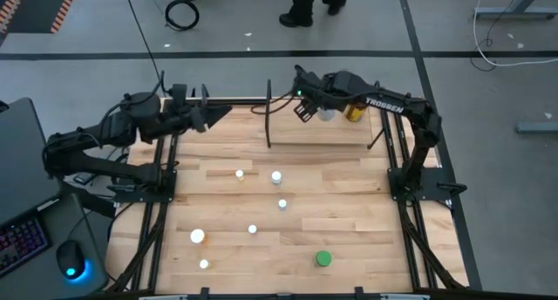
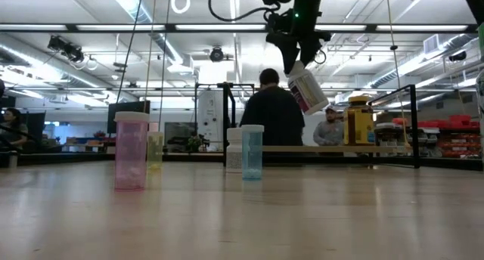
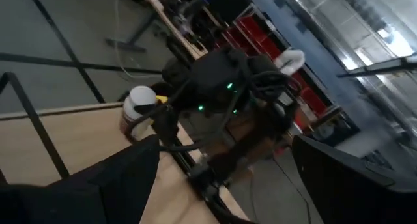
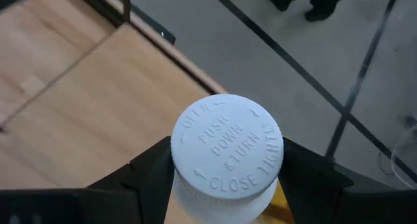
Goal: Pick and place medicine bottles onto shelf by color
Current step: Put the large white pill bottle on the shelf
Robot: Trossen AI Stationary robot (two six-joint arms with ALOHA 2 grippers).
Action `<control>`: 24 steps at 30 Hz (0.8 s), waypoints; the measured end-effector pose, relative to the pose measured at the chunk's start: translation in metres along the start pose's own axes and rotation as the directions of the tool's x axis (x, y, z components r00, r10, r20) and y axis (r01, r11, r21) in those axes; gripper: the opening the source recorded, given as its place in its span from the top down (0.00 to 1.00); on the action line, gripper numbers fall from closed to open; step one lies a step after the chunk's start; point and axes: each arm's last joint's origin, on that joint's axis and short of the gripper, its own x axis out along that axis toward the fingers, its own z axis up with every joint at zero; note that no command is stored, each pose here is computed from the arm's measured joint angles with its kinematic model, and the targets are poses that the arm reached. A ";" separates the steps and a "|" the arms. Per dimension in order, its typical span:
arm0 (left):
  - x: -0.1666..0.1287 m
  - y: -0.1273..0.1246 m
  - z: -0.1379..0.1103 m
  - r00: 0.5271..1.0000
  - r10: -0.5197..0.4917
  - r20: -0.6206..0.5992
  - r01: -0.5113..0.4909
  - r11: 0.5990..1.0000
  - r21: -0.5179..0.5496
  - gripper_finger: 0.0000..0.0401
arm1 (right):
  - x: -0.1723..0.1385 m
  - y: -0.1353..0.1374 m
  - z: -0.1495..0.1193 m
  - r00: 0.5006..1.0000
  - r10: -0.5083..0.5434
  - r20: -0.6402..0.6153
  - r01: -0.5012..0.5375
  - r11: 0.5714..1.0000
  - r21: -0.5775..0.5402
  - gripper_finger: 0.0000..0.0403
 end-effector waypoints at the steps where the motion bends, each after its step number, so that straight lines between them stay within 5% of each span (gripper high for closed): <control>1: 0.004 0.002 0.000 1.000 0.009 -0.007 -0.009 1.000 0.002 0.12 | 0.001 -0.006 0.003 1.000 0.015 0.007 -0.015 1.000 0.007 0.39; 11: 0.037 0.020 0.004 0.998 0.062 -0.017 -0.062 0.998 0.004 0.12 | 0.030 -0.037 0.021 0.979 0.202 0.026 -0.202 0.979 -0.003 0.39; 24: 0.038 0.029 0.013 0.994 0.110 0.021 -0.111 0.993 0.032 0.12 | 0.070 -0.021 0.023 0.873 0.448 0.192 -0.428 0.893 -0.138 0.39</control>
